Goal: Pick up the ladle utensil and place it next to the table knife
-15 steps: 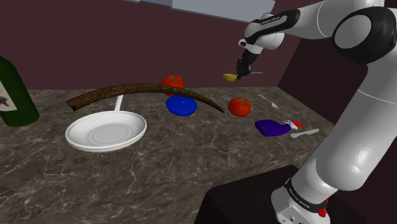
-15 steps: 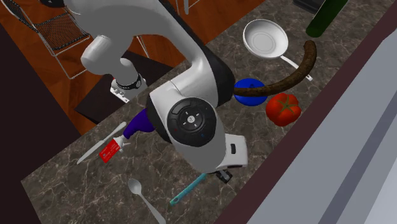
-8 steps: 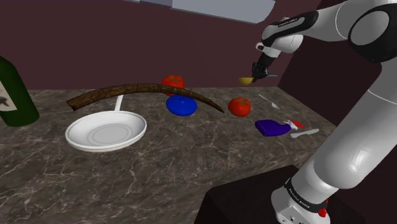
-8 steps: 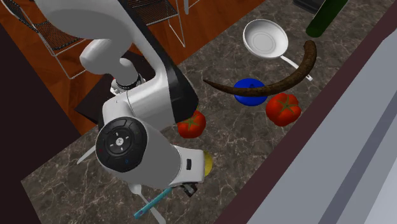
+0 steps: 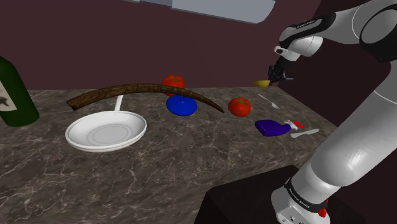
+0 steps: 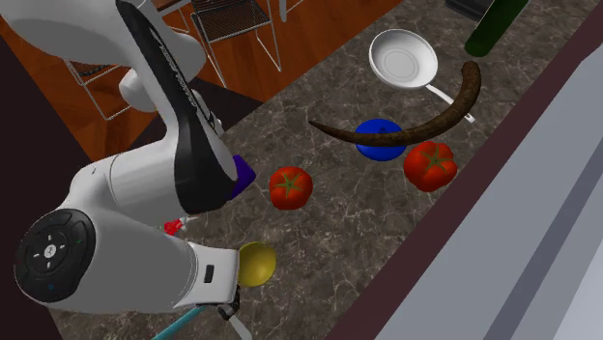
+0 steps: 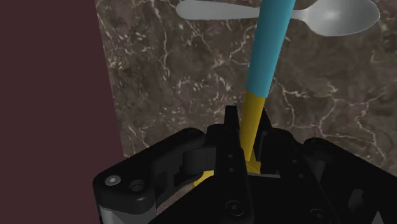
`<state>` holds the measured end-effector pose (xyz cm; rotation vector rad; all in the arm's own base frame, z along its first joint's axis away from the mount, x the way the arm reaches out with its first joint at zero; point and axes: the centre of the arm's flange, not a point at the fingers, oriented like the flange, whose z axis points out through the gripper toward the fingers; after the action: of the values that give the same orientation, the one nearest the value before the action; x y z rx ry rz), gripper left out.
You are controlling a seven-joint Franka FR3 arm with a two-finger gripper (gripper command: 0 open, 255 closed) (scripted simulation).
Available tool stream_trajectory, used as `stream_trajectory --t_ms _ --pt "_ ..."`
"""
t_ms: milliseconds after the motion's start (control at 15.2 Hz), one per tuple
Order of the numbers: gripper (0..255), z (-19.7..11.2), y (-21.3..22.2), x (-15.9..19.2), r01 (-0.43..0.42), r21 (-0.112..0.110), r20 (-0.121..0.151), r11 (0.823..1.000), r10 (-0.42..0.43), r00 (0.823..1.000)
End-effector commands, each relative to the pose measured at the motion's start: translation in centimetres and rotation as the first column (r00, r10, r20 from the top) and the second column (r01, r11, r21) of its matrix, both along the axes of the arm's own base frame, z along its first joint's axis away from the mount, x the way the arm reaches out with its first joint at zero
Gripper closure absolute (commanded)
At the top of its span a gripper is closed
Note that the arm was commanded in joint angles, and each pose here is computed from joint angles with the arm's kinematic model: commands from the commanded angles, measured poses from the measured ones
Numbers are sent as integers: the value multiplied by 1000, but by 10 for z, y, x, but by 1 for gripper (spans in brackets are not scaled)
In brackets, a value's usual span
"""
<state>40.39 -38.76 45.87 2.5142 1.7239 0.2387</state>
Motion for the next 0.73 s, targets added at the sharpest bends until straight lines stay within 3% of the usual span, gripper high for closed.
stream_trajectory --t_ms 0,660 --pt "255 -1 -22 -21 -1 0 0 1000 1 1000" --pt "255 0 -113 -117 -1 0 0 1000 1 1000"
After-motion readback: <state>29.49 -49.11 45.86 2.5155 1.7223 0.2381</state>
